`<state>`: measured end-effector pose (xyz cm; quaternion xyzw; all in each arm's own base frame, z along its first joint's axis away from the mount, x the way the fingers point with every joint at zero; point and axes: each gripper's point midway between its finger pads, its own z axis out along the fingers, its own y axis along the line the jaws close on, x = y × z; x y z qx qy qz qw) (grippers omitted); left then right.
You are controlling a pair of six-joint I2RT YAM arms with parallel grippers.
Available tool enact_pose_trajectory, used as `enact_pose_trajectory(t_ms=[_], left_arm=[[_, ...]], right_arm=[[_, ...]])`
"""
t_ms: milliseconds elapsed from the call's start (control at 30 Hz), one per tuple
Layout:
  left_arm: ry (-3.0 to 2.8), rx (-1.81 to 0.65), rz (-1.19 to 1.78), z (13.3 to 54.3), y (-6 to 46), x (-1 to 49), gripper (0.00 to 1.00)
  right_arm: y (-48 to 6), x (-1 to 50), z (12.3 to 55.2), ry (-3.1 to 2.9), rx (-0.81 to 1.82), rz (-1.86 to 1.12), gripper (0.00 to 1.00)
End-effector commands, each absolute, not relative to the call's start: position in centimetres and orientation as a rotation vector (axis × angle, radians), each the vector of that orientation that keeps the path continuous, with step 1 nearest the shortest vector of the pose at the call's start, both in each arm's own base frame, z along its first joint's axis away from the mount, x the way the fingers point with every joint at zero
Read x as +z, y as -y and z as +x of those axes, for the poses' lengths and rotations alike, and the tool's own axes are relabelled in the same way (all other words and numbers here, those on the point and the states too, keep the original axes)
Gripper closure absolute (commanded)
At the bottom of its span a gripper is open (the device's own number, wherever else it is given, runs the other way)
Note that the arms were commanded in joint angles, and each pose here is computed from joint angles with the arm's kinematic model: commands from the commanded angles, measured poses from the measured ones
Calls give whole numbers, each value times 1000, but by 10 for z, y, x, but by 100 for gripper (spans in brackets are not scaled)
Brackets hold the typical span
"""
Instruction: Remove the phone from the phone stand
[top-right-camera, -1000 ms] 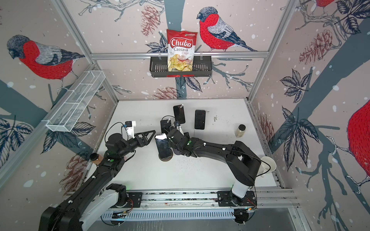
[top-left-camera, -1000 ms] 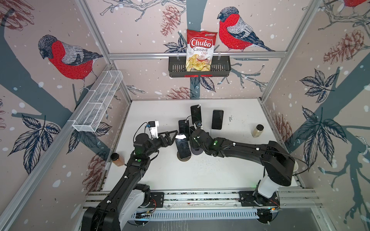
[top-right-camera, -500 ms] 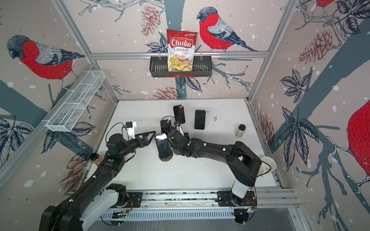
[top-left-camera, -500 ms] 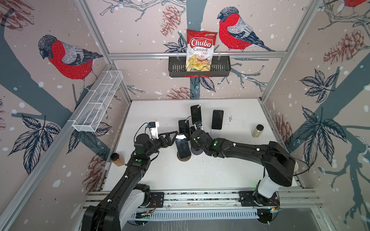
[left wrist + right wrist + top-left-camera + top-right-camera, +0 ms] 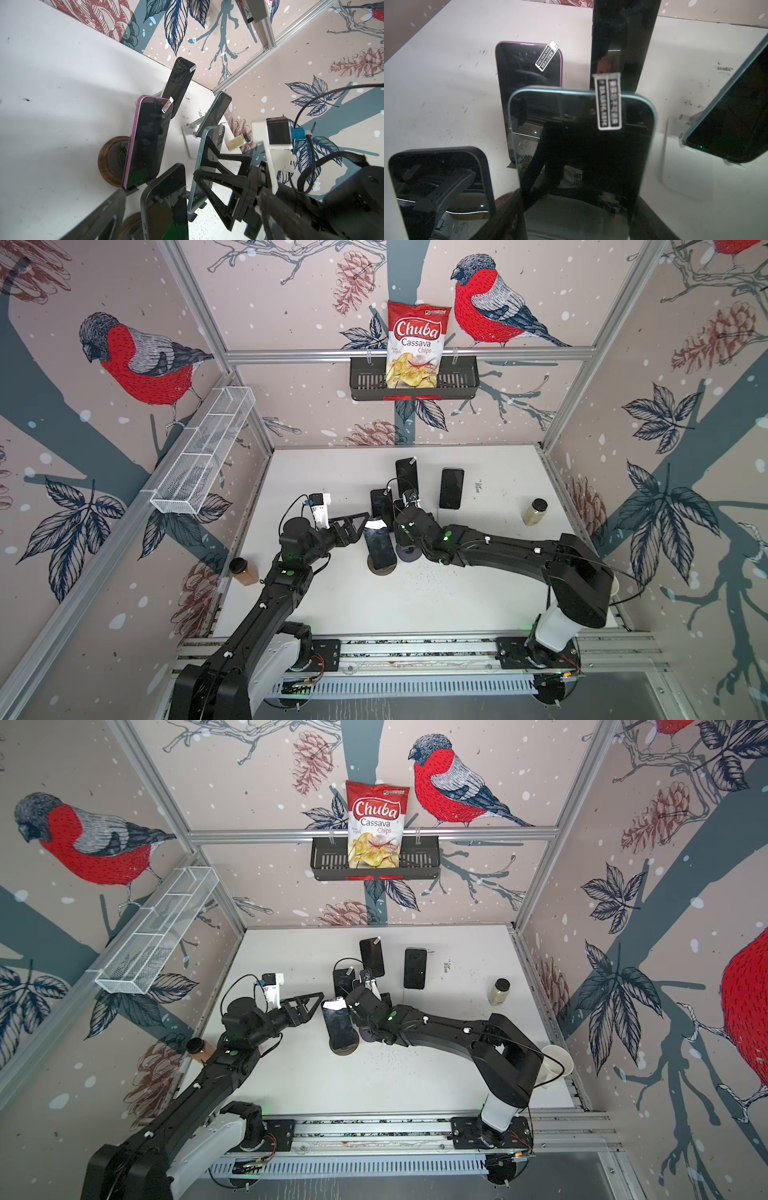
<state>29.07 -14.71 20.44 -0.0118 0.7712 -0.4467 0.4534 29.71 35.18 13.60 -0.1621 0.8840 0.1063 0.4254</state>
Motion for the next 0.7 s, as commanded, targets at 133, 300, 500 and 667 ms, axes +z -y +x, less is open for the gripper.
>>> enact_pose_trajectory(t_ms=[133,300,500,667], left_arm=[[-1869,-1092,16,292,148,213,2],[-1868,-1094,17,291,149,213,2],[-1872,-1097,18,291,149,213,2],[-1877,-1103,21,290,150,211,2]], right_arm=[[-353,151,303,-2174,258,-380,33],[-353,158,304,-2165,269,-372,33],[-353,164,303,-2160,284,-363,33],[-350,171,303,-2148,297,-349,33]])
